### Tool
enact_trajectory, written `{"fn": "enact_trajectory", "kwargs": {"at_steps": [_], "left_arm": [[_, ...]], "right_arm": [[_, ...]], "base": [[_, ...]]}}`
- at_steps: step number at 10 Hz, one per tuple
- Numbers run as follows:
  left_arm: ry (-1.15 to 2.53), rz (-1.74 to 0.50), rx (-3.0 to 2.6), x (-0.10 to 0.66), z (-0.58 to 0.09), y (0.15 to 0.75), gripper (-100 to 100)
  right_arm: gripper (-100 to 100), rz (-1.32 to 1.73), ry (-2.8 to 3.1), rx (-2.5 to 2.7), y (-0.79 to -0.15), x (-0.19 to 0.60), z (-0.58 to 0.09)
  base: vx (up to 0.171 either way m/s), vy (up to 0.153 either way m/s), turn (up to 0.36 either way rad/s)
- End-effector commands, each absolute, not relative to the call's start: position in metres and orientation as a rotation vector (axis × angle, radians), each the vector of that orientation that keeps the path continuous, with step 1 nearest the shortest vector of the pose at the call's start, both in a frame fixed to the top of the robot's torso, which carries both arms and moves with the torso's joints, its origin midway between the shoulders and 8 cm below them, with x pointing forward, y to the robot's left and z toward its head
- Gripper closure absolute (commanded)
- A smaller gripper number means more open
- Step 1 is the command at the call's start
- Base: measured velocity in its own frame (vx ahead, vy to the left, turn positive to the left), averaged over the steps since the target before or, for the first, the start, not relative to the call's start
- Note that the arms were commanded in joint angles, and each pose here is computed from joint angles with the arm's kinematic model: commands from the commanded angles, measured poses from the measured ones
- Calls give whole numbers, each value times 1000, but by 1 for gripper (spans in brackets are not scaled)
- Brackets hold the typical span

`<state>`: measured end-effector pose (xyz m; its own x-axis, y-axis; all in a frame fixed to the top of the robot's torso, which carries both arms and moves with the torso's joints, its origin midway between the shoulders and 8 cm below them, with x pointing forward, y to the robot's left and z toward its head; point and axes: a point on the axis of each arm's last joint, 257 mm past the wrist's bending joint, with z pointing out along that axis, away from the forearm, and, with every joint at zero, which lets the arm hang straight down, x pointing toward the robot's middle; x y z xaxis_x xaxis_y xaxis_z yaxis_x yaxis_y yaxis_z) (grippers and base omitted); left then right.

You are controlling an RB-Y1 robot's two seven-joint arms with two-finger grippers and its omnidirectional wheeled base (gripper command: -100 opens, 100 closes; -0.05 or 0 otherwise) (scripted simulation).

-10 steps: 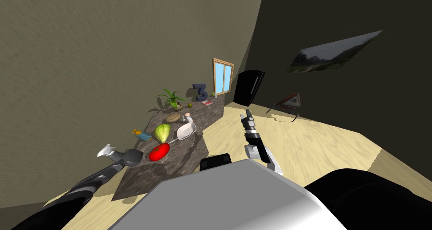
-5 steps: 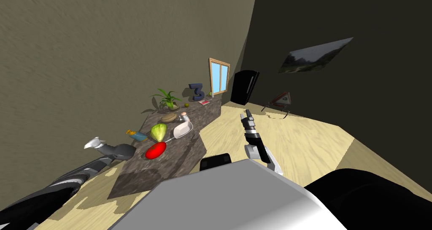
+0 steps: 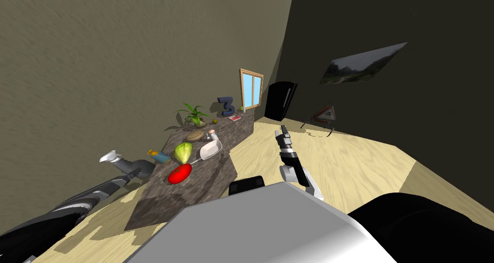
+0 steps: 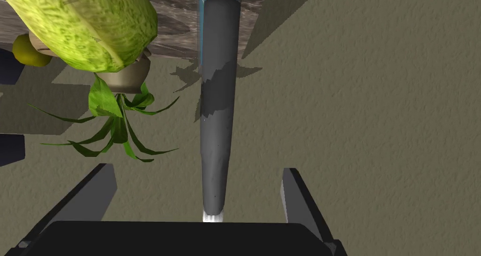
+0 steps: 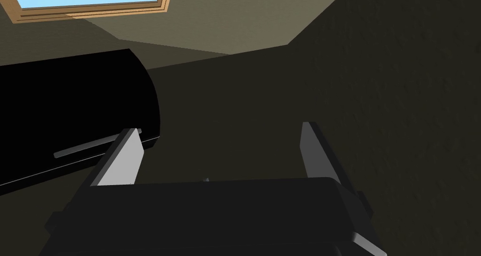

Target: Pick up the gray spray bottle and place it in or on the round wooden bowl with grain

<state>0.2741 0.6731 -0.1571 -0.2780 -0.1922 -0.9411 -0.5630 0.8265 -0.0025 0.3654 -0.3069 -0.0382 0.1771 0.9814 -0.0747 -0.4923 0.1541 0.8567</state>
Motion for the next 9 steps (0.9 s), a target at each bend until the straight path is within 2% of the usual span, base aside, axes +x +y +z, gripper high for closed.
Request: {"fn": "enact_trajectory", "kwargs": {"at_steps": [1, 2, 3, 7, 9], "left_arm": [[1850, 399, -572, 274, -157, 673, 0], [1850, 399, -572, 274, -157, 673, -100], [1850, 399, -572, 274, -157, 673, 100], [1849, 399, -572, 274, -157, 673, 100], [1860, 419, -600, 269, -155, 682, -100]], "right_arm": [[0, 1220, 767, 804, -307, 365, -38], [0, 1220, 767, 804, -307, 365, -38], [0, 1220, 767, 804, -307, 365, -38], [0, 1220, 767, 804, -307, 365, -38], [0, 1220, 767, 804, -307, 365, -38]], "base": [[9, 5, -3], [0, 0, 0], [0, 0, 0], [0, 0, 0], [-5, 22, -106]]}}
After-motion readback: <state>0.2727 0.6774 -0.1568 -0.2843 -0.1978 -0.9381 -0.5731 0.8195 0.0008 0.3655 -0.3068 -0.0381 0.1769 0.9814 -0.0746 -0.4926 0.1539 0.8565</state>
